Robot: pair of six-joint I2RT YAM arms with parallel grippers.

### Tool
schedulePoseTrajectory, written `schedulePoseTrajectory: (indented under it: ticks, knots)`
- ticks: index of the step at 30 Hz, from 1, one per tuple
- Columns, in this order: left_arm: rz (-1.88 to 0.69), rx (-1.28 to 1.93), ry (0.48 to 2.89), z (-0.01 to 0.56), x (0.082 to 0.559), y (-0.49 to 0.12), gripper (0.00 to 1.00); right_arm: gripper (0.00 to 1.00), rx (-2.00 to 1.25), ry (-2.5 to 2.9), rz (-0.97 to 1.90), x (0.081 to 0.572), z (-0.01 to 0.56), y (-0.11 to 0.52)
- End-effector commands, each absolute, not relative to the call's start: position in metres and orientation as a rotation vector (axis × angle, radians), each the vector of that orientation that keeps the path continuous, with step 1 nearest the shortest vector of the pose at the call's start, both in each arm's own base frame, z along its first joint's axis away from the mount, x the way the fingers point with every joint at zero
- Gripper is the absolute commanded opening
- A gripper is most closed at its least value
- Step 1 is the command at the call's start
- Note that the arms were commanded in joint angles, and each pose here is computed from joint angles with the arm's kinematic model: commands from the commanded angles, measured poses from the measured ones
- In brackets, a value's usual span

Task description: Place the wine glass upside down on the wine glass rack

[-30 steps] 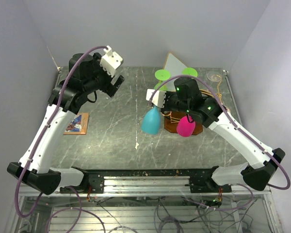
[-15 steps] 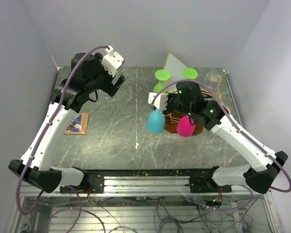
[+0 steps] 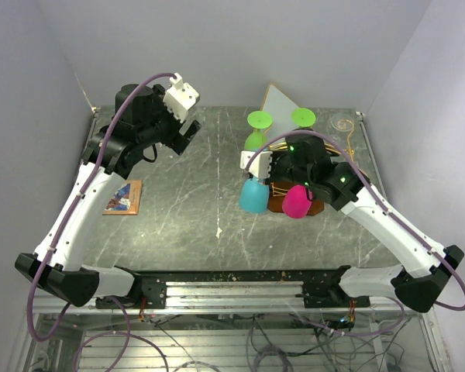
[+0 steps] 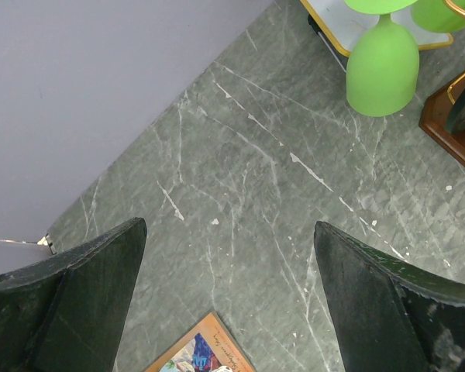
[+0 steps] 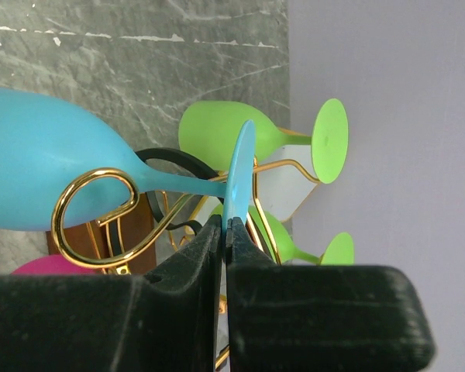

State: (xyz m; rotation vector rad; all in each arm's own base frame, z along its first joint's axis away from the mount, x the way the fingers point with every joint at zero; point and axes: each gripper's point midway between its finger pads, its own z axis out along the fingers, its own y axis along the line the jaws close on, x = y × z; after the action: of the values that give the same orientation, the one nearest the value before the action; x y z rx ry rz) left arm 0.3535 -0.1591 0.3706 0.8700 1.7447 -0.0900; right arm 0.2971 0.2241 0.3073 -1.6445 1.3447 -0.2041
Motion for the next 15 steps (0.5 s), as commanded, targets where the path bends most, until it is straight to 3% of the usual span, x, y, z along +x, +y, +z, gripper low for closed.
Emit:
schedulePoseTrajectory:
  ticks: [1, 15]
  knots:
    - [-0.074, 0.858, 1.711, 0.385, 0.355, -0.158, 1.0, 0.0, -1.648, 1.324, -0.234, 0.293, 0.319, 0.214]
    - [-0.078, 0.863, 1.708, 0.384, 0.353, -0.158, 1.0, 0.0, -1.702, 1.317, -0.22, 0.285, 0.32, 0.197]
